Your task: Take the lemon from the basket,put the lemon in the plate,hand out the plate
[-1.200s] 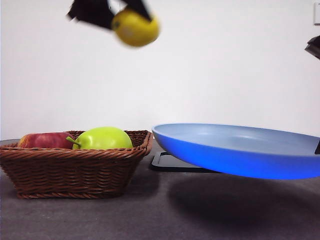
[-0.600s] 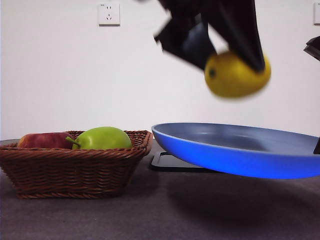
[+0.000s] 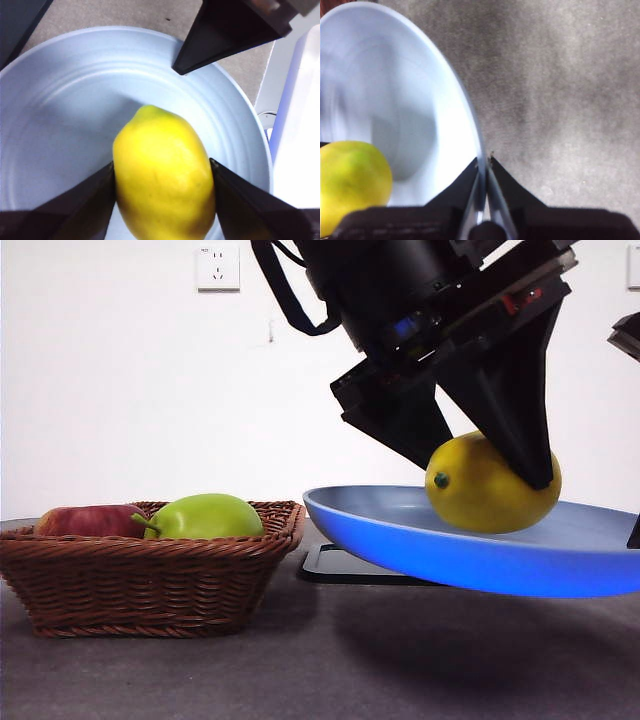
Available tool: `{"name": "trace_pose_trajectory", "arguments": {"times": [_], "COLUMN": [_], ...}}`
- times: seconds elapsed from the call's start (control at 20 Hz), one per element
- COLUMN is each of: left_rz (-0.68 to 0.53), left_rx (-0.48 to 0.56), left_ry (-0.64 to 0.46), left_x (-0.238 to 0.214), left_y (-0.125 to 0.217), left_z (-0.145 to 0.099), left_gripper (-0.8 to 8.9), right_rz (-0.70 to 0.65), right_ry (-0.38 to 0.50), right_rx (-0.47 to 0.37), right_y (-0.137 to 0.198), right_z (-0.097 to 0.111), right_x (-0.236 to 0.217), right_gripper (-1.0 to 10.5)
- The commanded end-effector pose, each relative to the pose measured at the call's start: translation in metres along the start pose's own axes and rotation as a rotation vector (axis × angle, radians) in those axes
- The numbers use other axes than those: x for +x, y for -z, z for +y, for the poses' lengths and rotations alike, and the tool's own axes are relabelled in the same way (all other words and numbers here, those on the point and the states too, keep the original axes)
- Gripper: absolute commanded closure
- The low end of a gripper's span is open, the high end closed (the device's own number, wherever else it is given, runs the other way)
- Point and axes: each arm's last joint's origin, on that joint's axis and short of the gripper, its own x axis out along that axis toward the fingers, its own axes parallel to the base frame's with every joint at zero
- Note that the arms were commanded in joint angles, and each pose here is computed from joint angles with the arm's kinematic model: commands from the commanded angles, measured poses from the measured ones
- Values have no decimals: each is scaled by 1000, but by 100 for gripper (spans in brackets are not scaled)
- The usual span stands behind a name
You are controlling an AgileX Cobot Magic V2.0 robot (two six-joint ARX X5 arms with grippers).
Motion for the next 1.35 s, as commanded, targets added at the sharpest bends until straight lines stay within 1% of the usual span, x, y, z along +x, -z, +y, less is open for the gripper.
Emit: {"name": "trace_pose_trajectory", "arguments": {"times": [0.05, 0.1, 0.25, 0.5, 0.55, 0.7, 0.75, 0.85, 0.9, 1.05, 1.2, 1.35], "left_rz": [-8, -8, 4, 14, 15, -15, -35, -74, -94, -147, -195, -237], "left_rx": [4, 3, -2, -35, -55, -70, -76, -89, -98, -120, -134, -139], "left_ry": [6, 7, 6, -3, -7, -29, -49, -67, -77, -104, -169, -229], "left_x": [5, 5, 5, 1, -7, -40, -55, -81, -98, -139, -173, -199], "left_y": [-4, -4, -3, -2, -2, -1, 0, 2, 5, 15, 28, 39], "left_z": [-4, -5, -4, -3, -2, 2, 3, 6, 8, 10, 9, 5], "left_gripper": [513, 511, 450, 450, 450, 450, 451, 451, 451, 451, 451, 451], "right_rz": [-9, -9, -9, -10, -6, -2, -7, -5, 0, 2, 2, -5], "right_ry": [-10, -10, -11, -10, -9, -5, 5, 56, 82, 101, 115, 125], "right_rx": [-10, -10, -10, -9, -7, 6, 7, 11, 8, 10, 6, 20], "right_y": [-4, -4, -4, -4, -4, -6, -8, -17, -25, -57, -97, -142], "right_z": [2, 2, 3, 3, 3, 5, 6, 10, 13, 16, 17, 14], "right_x": [-1, -1, -1, -1, -1, -4, -5, -9, -10, -7, 1, 14], "right_gripper": [943, 943, 943, 943, 943, 943, 943, 944, 943, 944, 943, 943]}}
